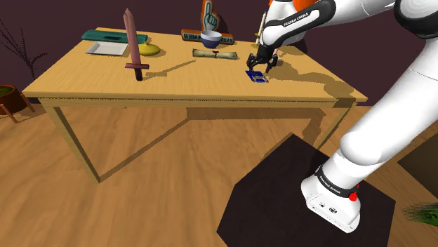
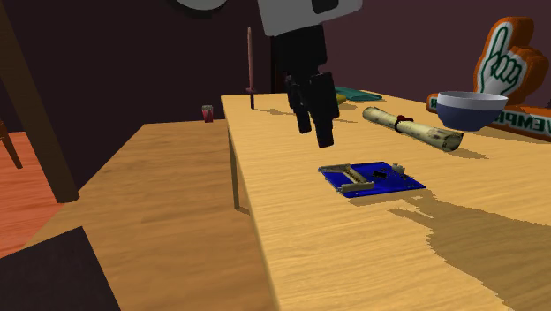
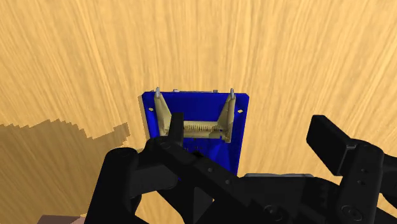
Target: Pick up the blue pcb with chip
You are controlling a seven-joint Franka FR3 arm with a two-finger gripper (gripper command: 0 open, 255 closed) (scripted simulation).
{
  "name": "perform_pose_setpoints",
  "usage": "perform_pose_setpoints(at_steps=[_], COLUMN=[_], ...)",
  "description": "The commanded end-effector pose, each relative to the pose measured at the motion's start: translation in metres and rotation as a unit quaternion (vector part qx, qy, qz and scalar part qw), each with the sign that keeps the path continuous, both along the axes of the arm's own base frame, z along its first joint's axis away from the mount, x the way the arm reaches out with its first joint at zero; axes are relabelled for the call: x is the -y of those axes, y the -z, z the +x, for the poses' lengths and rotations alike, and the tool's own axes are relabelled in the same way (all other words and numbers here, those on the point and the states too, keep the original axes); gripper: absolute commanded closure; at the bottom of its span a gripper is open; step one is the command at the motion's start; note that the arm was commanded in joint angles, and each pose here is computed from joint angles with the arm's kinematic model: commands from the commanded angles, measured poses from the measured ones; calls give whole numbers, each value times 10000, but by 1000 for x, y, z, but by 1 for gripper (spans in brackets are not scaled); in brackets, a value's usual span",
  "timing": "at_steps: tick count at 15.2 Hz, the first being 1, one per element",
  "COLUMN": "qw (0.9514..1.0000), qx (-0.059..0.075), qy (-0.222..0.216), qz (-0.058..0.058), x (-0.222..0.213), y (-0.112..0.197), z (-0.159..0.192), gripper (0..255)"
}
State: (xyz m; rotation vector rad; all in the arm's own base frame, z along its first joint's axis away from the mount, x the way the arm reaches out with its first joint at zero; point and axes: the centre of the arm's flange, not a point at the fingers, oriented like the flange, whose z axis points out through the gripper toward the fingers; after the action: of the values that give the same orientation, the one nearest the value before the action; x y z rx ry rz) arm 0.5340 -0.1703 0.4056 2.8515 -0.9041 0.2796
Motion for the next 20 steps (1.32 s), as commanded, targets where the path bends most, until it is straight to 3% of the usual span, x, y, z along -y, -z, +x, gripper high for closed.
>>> perform_pose_setpoints(at_steps=[1,8,9,20], qw=[10000,10000,10000,10000], qx=[6,6,6,6], qy=[37,36,37,36], qz=[-10,-10,-10,-10], x=[6,6,6,6], y=[14,44,43,33], z=[2,2,2,2], gripper=[0,0,255,255])
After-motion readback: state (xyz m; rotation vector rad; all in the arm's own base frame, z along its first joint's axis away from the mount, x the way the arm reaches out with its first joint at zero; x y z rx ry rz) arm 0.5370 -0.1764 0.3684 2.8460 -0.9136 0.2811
